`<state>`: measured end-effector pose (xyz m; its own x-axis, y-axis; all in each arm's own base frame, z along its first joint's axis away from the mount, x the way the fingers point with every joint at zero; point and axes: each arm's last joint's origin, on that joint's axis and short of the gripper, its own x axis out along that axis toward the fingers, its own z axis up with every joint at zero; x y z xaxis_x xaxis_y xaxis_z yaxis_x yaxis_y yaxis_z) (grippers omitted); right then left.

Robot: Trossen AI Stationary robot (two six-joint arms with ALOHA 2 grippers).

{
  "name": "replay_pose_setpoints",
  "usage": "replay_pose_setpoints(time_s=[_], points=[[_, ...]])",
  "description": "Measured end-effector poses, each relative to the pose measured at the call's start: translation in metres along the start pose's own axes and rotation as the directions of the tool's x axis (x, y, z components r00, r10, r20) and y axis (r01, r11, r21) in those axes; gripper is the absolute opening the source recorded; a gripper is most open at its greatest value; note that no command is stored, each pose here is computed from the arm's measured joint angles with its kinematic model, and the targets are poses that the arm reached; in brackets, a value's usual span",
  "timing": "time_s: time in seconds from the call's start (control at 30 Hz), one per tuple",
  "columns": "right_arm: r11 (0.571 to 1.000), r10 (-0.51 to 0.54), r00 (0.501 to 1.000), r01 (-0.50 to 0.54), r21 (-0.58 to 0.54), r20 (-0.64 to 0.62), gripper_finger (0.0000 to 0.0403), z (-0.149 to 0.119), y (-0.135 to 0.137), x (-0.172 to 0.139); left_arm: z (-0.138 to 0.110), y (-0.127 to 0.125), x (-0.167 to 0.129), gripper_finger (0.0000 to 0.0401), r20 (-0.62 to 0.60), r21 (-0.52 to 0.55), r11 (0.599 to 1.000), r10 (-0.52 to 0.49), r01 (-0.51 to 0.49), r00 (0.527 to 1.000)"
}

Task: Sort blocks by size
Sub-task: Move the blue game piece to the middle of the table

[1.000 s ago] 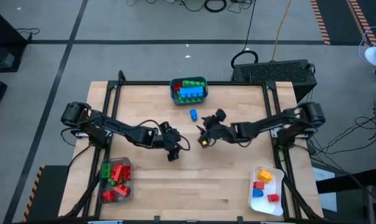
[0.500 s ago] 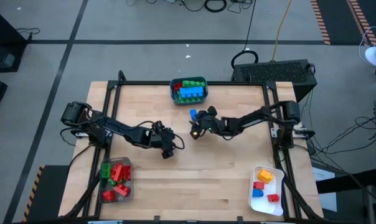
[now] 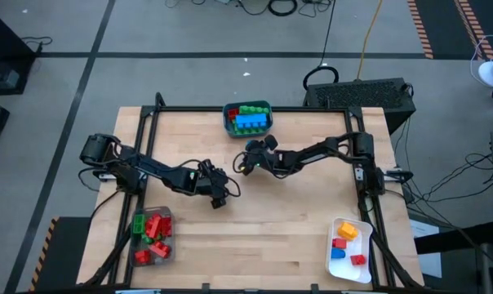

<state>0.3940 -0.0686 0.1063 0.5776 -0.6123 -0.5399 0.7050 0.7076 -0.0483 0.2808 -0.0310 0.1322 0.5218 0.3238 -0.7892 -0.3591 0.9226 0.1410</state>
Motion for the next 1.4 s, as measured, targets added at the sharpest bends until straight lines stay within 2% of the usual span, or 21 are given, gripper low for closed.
replay_pose_setpoints(time_s=[0.23, 0.47, 0.7, 0.87, 1.07, 1.17, 1.27, 1.4], points=[[0.999, -0.022, 0.999, 0.023, 0.028, -0.050, 0.0185, -0.002, -0.001, -0.001, 0.000, 0.000, 0.000, 0.0311, 0.000, 0.008, 1.000, 0.001, -0.001, 1.000], [1.000, -0.011, 0.993, 0.014, 0.020, -0.117, 0.0115, -0.012, 0.005, -0.008, 0.000, 0.000, 0.000, 0.0311, 0.000, 0.008, 1.000, 0.001, -0.001, 1.000], [0.987, 0.159, 0.969, -0.154, 0.039, -0.187, 0.0034, -0.013, 0.020, -0.023, 0.000, 0.000, 0.000, 0.0311, 0.001, 0.003, 1.000, 0.001, -0.001, 1.000], [0.971, 0.231, 0.940, -0.241, -0.007, -0.250, 0.0004, -0.008, 0.027, -0.047, 0.000, 0.000, 0.000, 0.0311, 0.002, 0.000, 1.000, -0.001, 0.001, 1.000], [0.948, 0.219, 0.911, -0.284, -0.146, -0.351, 0.0004, -0.007, 0.032, -0.092, 0.000, -0.001, 0.000, 0.0311, 0.004, -0.001, 1.000, -0.001, 0.001, 1.000], [0.930, 0.230, 0.913, -0.308, -0.201, -0.338, 0.0015, -0.004, 0.035, -0.103, 0.001, -0.001, 0.000, 0.0311, 0.011, -0.003, 1.000, -0.004, 0.004, 1.000], [0.913, 0.249, 0.910, -0.335, -0.235, -0.331, 0.0042, -0.002, 0.037, -0.107, 0.003, -0.002, 0.000, 0.0311, 0.028, -0.011, 1.000, -0.011, 0.011, 1.000], [0.890, 0.282, 0.891, -0.381, -0.250, -0.356, 0.0106, -0.003, 0.038, -0.107, 0.003, -0.002, 0.000, 0.0311, 0.031, -0.013, 1.000, -0.023, 0.023, 0.999]])
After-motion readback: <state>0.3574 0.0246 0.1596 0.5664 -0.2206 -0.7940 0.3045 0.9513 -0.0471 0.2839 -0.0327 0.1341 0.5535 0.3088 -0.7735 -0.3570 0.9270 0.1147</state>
